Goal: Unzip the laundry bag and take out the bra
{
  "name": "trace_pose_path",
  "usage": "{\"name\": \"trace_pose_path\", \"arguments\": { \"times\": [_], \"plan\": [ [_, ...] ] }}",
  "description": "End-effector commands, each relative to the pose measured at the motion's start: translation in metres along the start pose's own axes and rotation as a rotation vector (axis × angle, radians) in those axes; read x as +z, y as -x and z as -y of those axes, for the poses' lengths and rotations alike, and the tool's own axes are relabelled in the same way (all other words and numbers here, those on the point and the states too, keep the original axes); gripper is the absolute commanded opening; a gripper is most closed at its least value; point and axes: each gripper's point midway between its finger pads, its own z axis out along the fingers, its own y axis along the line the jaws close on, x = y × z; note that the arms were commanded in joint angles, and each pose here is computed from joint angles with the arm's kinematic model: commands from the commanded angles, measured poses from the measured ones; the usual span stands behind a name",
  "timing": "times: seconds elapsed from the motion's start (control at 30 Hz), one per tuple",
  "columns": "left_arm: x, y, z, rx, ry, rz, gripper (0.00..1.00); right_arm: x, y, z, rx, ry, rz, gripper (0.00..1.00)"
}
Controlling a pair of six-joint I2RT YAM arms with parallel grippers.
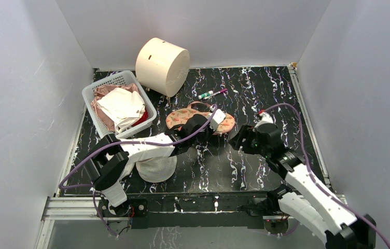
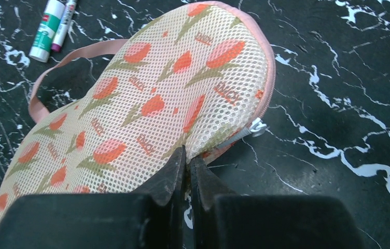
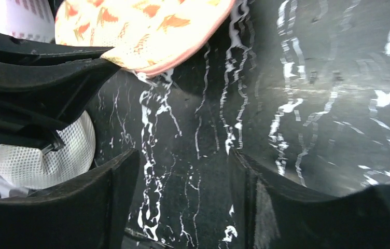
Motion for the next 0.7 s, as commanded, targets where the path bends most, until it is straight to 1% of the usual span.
{"name": "trace_pose_path", "arguments": {
  "times": [0.0, 0.1, 0.23, 0.33, 0.43, 0.67],
  "plan": [
    [-0.011, 0.023, 0.007, -0.045, -0.035, 0.041, 0.0, 0.024, 0.002, -0.042, -0.111, 0.228, -0.033, 0.56],
    [-0.01, 0.022, 0.008, -0.044, -0.044, 0.036, 0.0, 0.037, -0.002, -0.047, -0.134, 0.259, -0.053, 0.5],
    [-0.009, 0.02, 0.01, -0.041, -0.048, 0.031, 0.0, 0.049, -0.002, -0.05, -0.13, 0.28, -0.046, 0.47],
    [-0.009, 0.021, 0.011, -0.044, -0.058, 0.033, 0.0, 0.057, -0.002, -0.054, -0.132, 0.306, -0.044, 0.47],
    [-0.009, 0.021, 0.012, -0.044, -0.064, 0.034, 0.0, 0.065, 0.0, -0.053, -0.14, 0.292, -0.038, 0.47],
    [-0.008, 0.019, 0.014, -0.046, -0.072, 0.028, 0.0, 0.076, 0.0, -0.05, -0.136, 0.279, -0.032, 0.37]
  ]
}}
